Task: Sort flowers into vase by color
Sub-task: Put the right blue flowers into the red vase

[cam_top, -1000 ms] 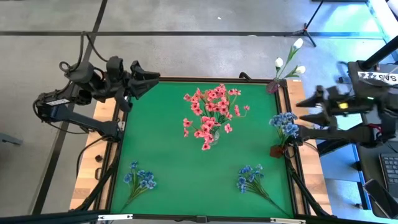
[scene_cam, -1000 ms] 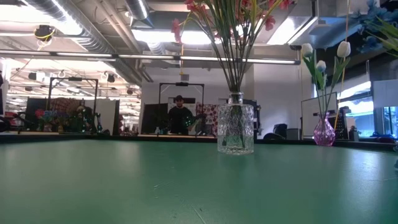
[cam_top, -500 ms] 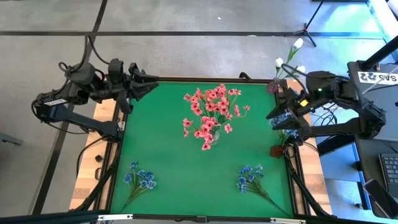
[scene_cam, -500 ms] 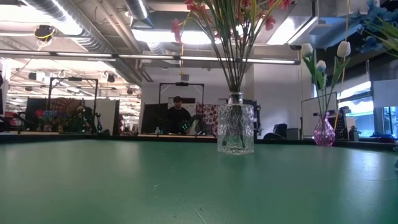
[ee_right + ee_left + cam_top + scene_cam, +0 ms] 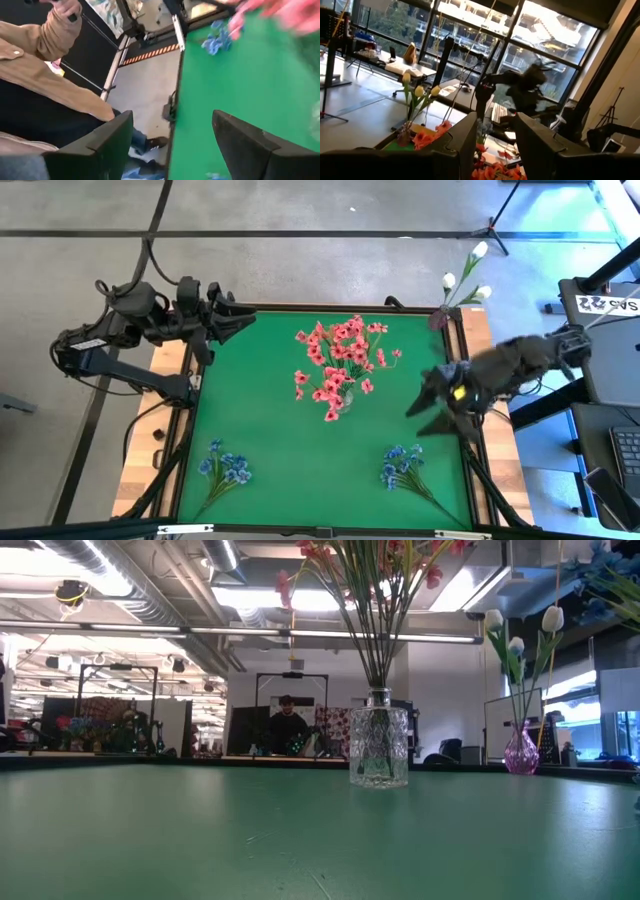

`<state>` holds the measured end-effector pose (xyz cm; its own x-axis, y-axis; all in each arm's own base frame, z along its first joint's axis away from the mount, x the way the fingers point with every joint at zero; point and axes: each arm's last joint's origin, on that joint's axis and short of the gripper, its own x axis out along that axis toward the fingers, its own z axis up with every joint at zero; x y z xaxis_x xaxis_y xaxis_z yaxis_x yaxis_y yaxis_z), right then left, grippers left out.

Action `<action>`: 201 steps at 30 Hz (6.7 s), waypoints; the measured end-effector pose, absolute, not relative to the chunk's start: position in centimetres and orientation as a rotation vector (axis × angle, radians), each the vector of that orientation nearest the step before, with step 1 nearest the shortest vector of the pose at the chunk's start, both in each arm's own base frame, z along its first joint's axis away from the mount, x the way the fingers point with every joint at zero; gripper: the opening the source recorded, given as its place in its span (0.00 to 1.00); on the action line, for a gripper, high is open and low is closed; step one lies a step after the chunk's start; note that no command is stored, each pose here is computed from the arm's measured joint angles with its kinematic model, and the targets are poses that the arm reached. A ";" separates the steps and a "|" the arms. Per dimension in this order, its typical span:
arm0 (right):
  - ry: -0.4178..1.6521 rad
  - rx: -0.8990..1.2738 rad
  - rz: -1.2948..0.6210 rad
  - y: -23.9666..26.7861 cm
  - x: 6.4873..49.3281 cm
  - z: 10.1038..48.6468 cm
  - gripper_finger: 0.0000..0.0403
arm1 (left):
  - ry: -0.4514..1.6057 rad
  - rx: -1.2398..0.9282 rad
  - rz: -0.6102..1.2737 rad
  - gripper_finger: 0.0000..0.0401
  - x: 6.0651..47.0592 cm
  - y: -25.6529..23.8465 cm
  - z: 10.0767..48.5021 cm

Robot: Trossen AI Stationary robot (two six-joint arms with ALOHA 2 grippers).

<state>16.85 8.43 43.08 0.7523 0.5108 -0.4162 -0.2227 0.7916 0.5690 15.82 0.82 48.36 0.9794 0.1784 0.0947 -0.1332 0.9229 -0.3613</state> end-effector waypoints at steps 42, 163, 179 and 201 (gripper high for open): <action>1.361 0.758 -0.453 24.2 19.1 17.5 0.67 | 0.036 -0.352 0.153 0.32 15.6 0.5 46.9; 0.403 -0.218 0.617 4.9 1.1 33.3 0.01 | -0.310 -0.392 0.103 0.32 25.0 -4.5 47.6; 0.431 -0.181 0.617 4.9 1.1 33.3 0.01 | -0.303 -0.323 0.135 0.32 25.0 -4.4 47.6; 0.555 -0.165 0.684 5.0 0.8 33.0 0.12 | -0.298 -0.303 0.129 0.32 24.9 -4.8 47.6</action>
<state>0.83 4.95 33.04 0.6369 0.5534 -0.5368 -0.6392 0.7683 0.0337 24.94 -4.82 47.57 0.9483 0.1689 0.2687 -0.0801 0.9466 -0.3124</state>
